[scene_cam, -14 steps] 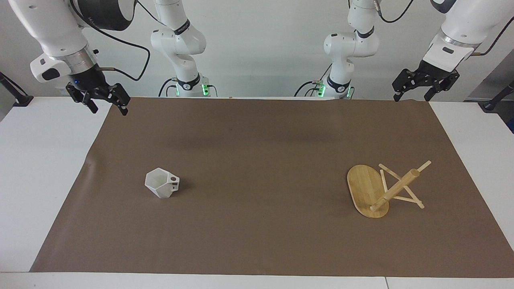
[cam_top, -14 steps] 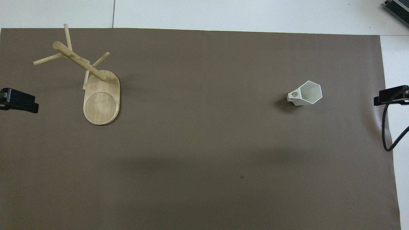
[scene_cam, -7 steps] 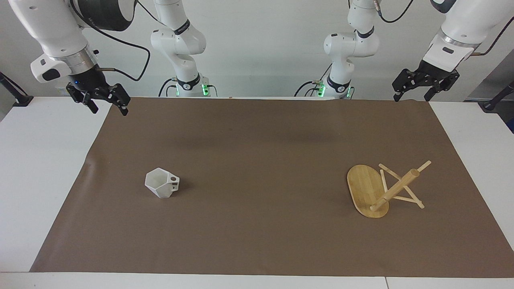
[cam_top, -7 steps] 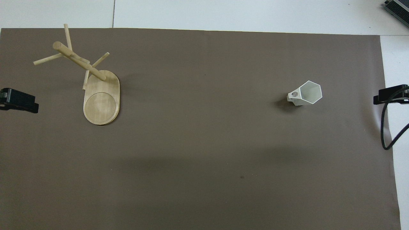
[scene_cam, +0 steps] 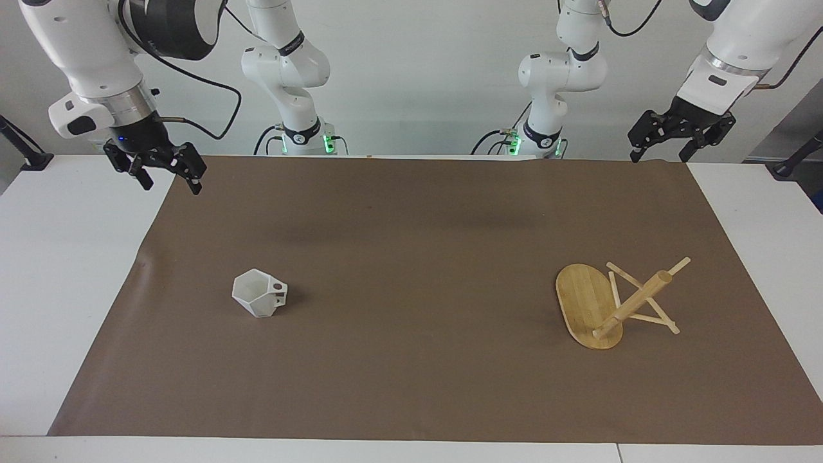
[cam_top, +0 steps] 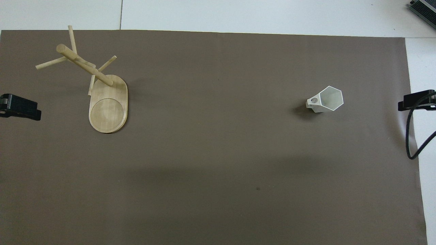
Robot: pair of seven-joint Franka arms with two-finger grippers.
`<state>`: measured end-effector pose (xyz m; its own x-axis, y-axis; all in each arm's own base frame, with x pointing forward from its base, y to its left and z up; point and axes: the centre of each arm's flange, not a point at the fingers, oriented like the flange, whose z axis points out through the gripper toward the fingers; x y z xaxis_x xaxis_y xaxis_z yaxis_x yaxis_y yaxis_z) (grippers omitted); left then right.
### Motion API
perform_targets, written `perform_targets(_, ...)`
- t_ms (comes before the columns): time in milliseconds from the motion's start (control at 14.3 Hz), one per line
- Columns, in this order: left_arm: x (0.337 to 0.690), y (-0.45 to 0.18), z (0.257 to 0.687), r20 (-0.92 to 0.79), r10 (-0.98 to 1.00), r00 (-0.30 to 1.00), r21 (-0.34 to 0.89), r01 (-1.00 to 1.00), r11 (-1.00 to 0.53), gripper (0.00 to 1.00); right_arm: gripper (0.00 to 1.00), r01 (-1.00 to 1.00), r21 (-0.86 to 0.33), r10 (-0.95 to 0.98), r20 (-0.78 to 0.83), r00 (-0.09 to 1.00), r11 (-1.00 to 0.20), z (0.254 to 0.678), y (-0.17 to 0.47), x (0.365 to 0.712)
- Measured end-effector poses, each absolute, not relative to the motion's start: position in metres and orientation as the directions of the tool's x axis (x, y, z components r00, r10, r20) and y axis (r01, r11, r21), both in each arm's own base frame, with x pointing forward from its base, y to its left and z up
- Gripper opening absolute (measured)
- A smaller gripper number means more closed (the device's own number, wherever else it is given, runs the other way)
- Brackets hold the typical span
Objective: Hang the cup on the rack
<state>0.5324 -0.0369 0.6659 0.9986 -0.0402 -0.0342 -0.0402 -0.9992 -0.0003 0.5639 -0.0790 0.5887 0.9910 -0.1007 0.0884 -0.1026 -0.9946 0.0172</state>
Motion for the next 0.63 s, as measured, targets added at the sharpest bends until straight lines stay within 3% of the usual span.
perform_targets(629, 0.532, -0.037, 0.664, -0.039, -0.040, 0.998, 0.000, -0.040, -0.999, 1.00, 1.00, -0.080, 0.024, -0.078, 0.077, 0.994, -0.996, 0.441, -0.072, 0.601)
